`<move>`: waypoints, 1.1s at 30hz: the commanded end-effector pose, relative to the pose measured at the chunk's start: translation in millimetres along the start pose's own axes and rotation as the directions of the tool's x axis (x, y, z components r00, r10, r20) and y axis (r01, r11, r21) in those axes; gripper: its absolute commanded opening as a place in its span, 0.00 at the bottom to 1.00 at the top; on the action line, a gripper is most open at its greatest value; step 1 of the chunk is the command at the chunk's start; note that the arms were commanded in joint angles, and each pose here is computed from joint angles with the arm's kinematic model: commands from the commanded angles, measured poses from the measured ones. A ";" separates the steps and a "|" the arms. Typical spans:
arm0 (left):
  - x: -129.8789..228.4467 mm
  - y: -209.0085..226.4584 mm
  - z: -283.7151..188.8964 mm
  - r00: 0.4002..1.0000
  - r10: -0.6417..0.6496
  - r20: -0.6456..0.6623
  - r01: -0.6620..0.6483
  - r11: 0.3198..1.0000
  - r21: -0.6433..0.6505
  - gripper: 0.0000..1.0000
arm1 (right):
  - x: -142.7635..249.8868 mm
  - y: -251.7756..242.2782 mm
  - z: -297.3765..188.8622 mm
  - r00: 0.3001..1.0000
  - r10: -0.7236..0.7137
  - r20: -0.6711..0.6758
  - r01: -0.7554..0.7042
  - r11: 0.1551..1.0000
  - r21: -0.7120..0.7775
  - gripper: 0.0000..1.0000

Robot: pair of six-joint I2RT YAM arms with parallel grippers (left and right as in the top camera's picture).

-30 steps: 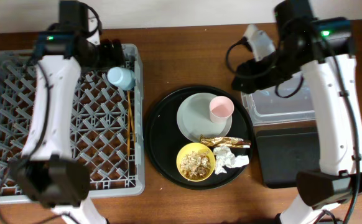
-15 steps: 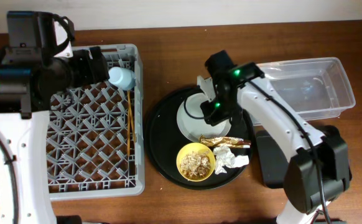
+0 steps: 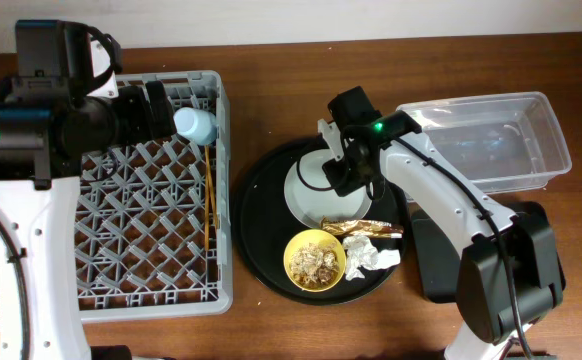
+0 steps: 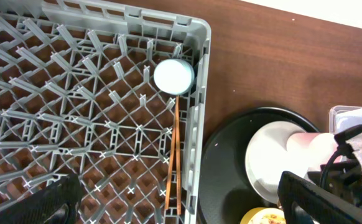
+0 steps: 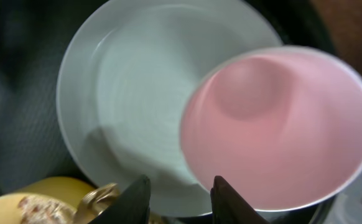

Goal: Sort waste into correct bins and load items into the dishwasher rack
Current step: 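Lower the right gripper onto the plate and grasp the pink cup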

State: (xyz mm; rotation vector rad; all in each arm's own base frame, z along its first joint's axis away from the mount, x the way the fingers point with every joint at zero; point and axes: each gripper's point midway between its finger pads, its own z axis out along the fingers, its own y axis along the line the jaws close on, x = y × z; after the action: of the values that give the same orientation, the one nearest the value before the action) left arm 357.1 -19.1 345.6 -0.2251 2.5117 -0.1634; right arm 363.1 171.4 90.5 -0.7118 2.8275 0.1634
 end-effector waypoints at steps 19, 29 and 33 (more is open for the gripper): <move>2.2 2.6 0.5 1.000 0.000 -0.010 0.000 1.000 -0.013 0.99 | -16.5 -3.9 9.5 0.994 -0.062 0.085 0.060 0.998 0.031 0.27; 3.4 1.2 0.5 1.000 0.000 -0.016 -0.001 1.000 -0.005 0.99 | -25.6 0.6 11.2 0.989 -0.071 0.131 0.069 0.997 0.020 0.04; 4.9 -10.3 0.1 1.000 0.010 -0.026 -0.009 0.998 0.062 0.99 | -46.3 19.0 -30.2 0.980 -0.075 0.186 0.089 0.994 -0.069 0.04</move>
State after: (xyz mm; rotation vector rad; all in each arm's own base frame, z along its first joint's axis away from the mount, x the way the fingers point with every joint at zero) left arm 354.0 -20.3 343.4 -0.2241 2.5275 -0.1708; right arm 382.0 179.9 85.3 -0.7660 2.7103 0.1653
